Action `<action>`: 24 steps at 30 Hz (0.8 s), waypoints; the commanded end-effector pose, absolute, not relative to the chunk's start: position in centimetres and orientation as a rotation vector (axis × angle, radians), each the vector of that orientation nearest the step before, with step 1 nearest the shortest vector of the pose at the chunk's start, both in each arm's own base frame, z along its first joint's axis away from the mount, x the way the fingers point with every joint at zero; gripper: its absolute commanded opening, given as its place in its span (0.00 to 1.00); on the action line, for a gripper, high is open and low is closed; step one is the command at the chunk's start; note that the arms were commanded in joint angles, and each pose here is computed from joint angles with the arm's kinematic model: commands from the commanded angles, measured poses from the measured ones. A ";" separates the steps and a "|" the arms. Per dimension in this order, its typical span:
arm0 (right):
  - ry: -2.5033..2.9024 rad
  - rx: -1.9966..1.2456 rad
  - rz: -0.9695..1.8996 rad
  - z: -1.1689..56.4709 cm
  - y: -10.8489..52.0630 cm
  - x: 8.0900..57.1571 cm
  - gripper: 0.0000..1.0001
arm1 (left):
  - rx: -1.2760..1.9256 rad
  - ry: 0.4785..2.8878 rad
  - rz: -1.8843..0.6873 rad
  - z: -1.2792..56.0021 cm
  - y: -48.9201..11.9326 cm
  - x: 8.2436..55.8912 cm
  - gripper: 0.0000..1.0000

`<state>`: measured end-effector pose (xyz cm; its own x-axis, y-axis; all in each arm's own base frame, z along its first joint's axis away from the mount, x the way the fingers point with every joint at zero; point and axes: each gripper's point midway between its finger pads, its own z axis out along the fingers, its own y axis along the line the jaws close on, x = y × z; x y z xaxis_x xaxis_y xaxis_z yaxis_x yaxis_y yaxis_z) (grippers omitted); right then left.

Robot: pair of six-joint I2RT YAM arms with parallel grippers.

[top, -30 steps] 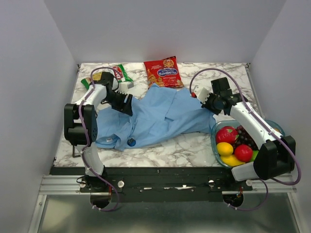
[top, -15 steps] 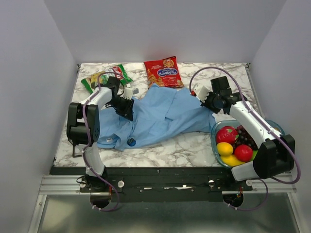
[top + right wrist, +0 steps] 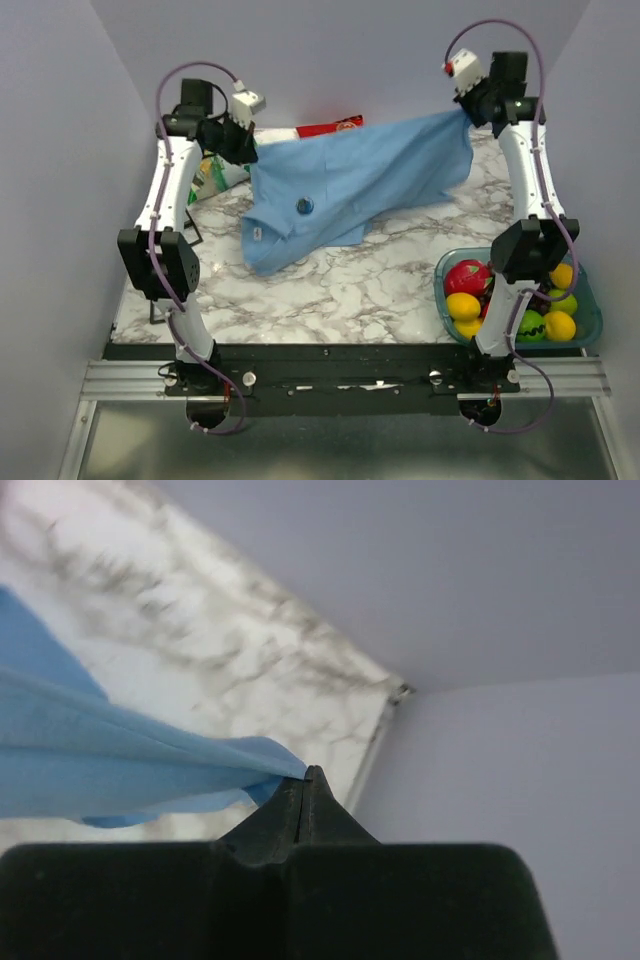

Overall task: Remove the brooch from the garment
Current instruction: Flatten out the clothes at the center of the board.

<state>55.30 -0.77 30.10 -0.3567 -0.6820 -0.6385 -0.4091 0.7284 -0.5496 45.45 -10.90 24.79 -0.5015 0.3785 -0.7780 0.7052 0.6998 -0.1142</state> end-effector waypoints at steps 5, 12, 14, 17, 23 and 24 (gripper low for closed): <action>1.657 -0.704 -0.510 41.5 -3.1 57.4 0.01 | 0.702 1.690 -0.271 42.2 -5.5 48.0 0.00; 1.499 -0.538 -0.417 48.9 -2.0 54.5 0.01 | 0.678 1.514 -0.236 49.2 -6.0 45.6 0.00; 1.459 -0.486 -0.381 50.6 -1.7 53.7 0.01 | 0.674 1.455 -0.177 51.5 -5.7 44.6 0.00; 1.360 -0.429 -0.369 55.0 -1.5 51.4 0.01 | 0.666 1.335 -0.096 55.6 -5.4 42.8 0.00; 1.140 -0.394 -0.395 63.1 -1.0 45.5 0.01 | 0.626 1.116 0.053 63.1 -4.6 39.3 0.00; 1.117 -0.394 -0.400 63.9 -1.0 44.7 0.01 | 0.620 1.074 0.070 64.7 -4.6 38.2 0.00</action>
